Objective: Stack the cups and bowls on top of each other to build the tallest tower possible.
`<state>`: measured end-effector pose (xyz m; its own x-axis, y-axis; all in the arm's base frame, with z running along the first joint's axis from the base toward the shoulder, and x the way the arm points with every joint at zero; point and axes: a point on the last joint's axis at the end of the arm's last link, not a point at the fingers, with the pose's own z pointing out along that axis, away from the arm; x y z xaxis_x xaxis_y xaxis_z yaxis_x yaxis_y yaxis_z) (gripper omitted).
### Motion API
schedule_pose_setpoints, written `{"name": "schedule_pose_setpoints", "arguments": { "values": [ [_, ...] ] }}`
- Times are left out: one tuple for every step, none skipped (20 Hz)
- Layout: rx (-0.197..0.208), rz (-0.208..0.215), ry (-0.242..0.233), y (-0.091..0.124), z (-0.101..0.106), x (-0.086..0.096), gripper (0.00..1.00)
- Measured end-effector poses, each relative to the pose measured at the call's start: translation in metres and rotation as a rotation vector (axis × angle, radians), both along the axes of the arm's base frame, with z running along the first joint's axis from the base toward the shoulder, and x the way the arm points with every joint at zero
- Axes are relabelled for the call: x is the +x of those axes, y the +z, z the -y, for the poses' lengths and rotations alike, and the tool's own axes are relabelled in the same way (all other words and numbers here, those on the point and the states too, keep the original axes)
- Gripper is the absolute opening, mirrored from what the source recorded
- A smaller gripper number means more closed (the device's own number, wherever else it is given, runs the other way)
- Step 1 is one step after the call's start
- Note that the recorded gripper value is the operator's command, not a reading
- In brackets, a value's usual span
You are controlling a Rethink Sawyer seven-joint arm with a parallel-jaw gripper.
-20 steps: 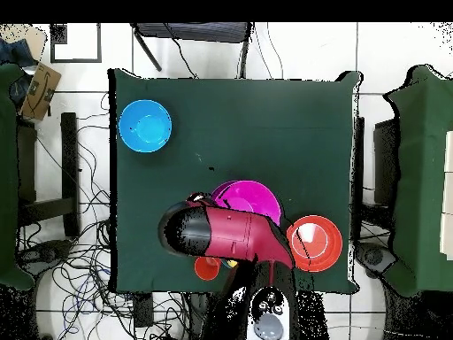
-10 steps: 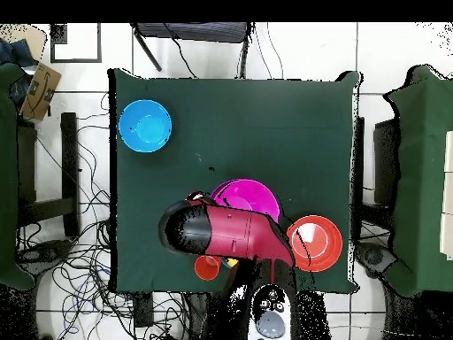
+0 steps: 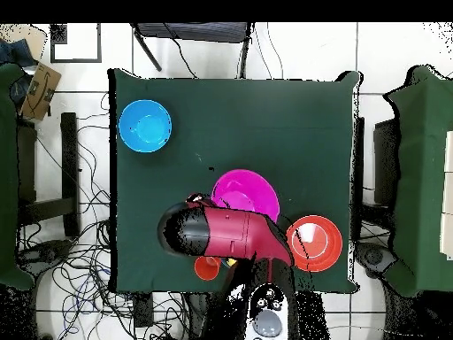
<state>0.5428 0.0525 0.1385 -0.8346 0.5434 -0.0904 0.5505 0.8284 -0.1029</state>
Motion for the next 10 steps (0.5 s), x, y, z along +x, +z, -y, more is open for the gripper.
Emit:
{"name": "schedule_pose_setpoints", "arguments": {
  "values": [
    [-0.003,-0.003,0.006,-0.001,-0.001,-0.001,1.0],
    [-0.005,-0.006,0.013,-0.003,-0.002,-0.003,1.0],
    [-0.005,-0.008,0.015,-0.003,-0.002,-0.003,1.0],
    [-0.001,-0.012,0.014,-0.005,-0.003,-0.003,1.0],
    [0.001,-0.014,0.014,-0.006,-0.003,-0.003,1.0],
    [0.007,-0.017,0.01,-0.009,-0.001,-0.002,1.0],
    [0.012,-0.02,0.007,-0.011,0.0,-0.002,1.0],
    [0.014,-0.021,0.004,-0.012,0.002,-0.002,1.0],
    [0.017,-0.022,0.002,-0.012,0.003,-0.001,1.0],
    [0.019,-0.021,-0.002,-0.012,0.005,0.0,1.0]
  ]
}}
